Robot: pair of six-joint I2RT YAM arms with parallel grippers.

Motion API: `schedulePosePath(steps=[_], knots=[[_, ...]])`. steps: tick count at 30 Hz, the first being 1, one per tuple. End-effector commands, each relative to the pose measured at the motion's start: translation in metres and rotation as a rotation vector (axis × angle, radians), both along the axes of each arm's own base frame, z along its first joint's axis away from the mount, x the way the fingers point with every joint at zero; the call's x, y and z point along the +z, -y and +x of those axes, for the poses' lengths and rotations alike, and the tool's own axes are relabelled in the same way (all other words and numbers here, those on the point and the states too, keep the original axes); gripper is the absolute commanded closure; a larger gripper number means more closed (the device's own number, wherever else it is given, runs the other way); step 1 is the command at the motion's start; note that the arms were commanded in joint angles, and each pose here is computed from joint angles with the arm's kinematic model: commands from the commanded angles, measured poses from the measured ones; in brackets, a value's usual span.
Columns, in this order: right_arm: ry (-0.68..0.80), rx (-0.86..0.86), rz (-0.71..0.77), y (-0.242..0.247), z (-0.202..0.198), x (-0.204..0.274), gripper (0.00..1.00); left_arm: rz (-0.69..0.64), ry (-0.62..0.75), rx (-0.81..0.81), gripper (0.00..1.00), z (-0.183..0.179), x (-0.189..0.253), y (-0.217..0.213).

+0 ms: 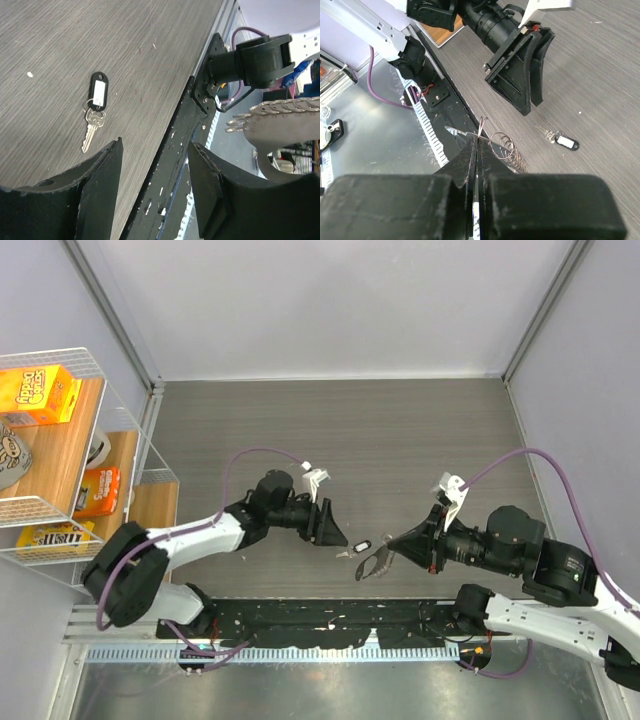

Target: Put the keys on the keyring

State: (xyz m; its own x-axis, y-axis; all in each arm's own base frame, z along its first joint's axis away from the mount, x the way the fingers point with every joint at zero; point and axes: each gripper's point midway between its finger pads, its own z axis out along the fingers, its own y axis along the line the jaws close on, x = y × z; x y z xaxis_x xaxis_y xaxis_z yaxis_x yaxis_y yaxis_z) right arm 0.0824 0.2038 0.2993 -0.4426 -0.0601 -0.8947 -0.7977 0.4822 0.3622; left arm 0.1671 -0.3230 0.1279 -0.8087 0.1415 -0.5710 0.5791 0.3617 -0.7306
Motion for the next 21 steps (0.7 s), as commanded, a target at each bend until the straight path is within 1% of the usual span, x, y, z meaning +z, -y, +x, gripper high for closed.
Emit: schedulePosePath(steps=[1, 3, 5, 8, 11, 13, 15, 17, 21], knots=[[-0.017, -0.032, 0.050, 0.010, -0.003, 0.016, 0.95, -0.072, 0.096, -0.119, 0.37, 0.008, 0.020, 0.025], [-0.030, -0.034, 0.055, 0.012, -0.005, 0.014, 0.95, -0.051, 0.084, -0.135, 0.35, 0.013, 0.009, 0.029], [-0.040, -0.035, 0.059, 0.012, -0.006, 0.012, 0.95, -0.028, 0.077, -0.144, 0.34, 0.017, -0.001, 0.033], [-0.055, -0.049, 0.048, 0.015, -0.006, 0.007, 0.95, 0.016, 0.047, -0.137, 0.28, 0.027, -0.015, 0.040], [-0.060, -0.058, 0.049, 0.017, -0.006, 0.008, 0.95, 0.067, 0.036, -0.111, 0.28, 0.033, -0.027, 0.044], [-0.056, -0.071, 0.044, 0.020, -0.005, 0.009, 0.95, 0.144, 0.007, -0.084, 0.28, 0.036, -0.039, 0.044], [-0.055, -0.073, 0.037, 0.023, -0.005, 0.008, 0.95, 0.235, 0.008, -0.042, 0.29, 0.042, -0.048, 0.042], [-0.051, -0.072, 0.035, 0.024, -0.006, 0.009, 0.95, 0.366, -0.033, -0.011, 0.29, 0.037, -0.062, 0.032], [-0.041, -0.071, 0.032, 0.026, -0.006, 0.009, 0.95, 0.563, -0.033, 0.072, 0.30, 0.035, -0.071, 0.015]])
